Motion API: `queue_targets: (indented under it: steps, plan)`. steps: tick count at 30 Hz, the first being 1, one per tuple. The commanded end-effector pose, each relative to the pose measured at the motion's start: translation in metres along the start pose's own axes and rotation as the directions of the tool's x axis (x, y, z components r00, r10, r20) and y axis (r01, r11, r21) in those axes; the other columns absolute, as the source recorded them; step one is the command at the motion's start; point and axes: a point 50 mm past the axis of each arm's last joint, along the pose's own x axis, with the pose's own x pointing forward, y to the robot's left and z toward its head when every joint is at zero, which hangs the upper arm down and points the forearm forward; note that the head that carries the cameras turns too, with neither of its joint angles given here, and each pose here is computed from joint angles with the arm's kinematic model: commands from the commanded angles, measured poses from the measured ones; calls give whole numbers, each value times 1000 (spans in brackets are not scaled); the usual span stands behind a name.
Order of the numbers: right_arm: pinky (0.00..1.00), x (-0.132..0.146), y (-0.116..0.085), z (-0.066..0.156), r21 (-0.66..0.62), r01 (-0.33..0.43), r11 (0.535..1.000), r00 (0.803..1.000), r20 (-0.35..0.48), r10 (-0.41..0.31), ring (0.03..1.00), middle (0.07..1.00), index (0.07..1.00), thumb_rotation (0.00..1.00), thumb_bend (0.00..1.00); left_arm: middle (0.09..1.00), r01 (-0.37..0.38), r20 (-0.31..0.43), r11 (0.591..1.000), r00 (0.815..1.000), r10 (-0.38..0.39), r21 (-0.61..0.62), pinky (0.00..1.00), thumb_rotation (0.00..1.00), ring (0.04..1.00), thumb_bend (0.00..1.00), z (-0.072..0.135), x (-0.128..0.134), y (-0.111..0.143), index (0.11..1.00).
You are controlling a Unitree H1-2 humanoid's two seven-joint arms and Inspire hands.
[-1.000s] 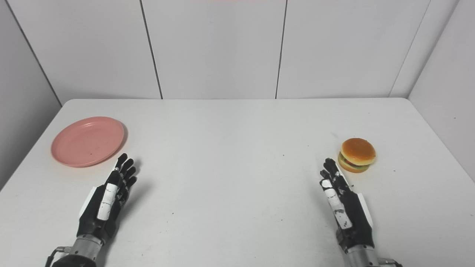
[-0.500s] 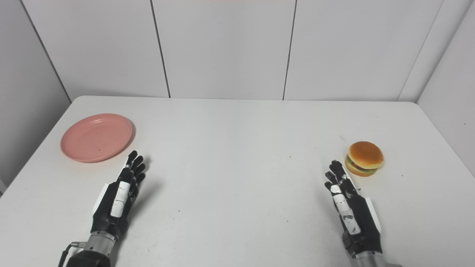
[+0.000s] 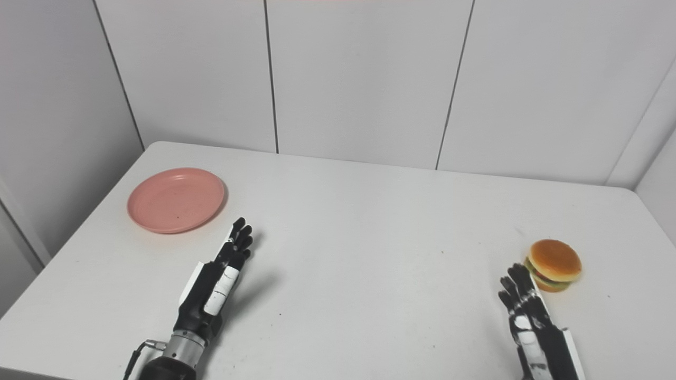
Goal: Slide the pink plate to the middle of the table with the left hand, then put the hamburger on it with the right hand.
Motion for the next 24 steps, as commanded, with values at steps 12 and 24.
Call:
queue_targets:
  steps: [12, 24]
  plan:
    - [1000, 4, -36, -27, -3, 60, 998, 993, -98, -60, 993, 991, 986, 774, 887, 1000, 13, -42, 999, 999, -14, -31, 1000, 899, 1000, 873, -28, 1, -28, 1000]
    - [1000, 4, -32, -28, 7, 50, 999, 993, -103, -49, 989, 985, 984, 772, 897, 1000, -4, -31, 999, 1000, 3, -39, 1000, 892, 1000, 867, -29, 1, -24, 1000]
